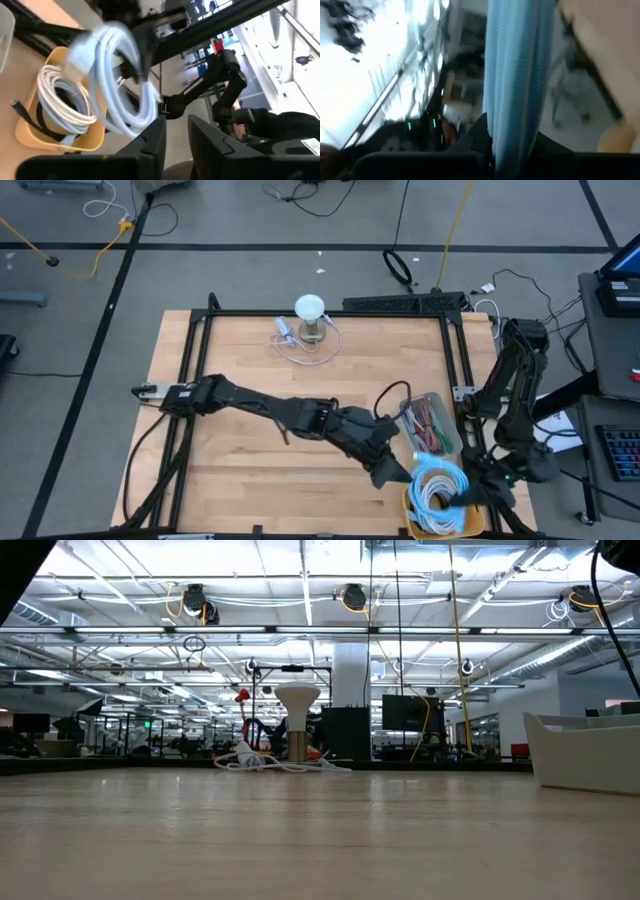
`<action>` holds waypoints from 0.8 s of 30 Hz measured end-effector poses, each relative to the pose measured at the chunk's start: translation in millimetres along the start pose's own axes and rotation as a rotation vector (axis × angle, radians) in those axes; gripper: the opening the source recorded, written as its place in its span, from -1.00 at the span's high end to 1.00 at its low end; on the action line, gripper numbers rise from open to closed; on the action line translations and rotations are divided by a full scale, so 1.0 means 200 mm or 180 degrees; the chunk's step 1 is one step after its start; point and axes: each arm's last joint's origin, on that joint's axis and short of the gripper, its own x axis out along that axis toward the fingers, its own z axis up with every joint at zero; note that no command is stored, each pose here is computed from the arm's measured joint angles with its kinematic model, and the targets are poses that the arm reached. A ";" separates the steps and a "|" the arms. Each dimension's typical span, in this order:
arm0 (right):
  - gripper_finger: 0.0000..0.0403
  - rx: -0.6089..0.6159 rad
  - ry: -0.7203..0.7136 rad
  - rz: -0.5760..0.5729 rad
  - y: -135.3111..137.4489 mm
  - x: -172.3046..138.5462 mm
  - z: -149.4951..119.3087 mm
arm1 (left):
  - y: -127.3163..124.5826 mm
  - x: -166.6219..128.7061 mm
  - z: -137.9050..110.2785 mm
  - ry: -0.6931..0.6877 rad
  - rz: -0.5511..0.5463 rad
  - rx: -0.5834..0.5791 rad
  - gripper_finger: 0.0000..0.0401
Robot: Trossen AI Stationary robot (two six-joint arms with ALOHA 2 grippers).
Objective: Pick & Place USB Port
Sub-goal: Put the blue HDMI cable into the yellow bin
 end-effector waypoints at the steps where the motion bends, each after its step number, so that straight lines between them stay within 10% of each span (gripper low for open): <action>1: 0.86 0.0085 0.0103 -0.0029 -0.01 -0.01 -0.02 | -0.03 -0.03 0.00 -0.0023 0.0025 0.0009 0.56; 14: 0.86 0.1147 0.0794 -0.1326 -0.31 -0.06 -0.19 | -0.06 -0.17 0.09 -0.0209 0.0469 0.0159 0.42; 24: 0.86 0.1201 0.0868 -0.1471 -0.33 -0.04 -0.19 | -0.06 -0.17 0.08 -0.0259 0.0549 0.0168 0.41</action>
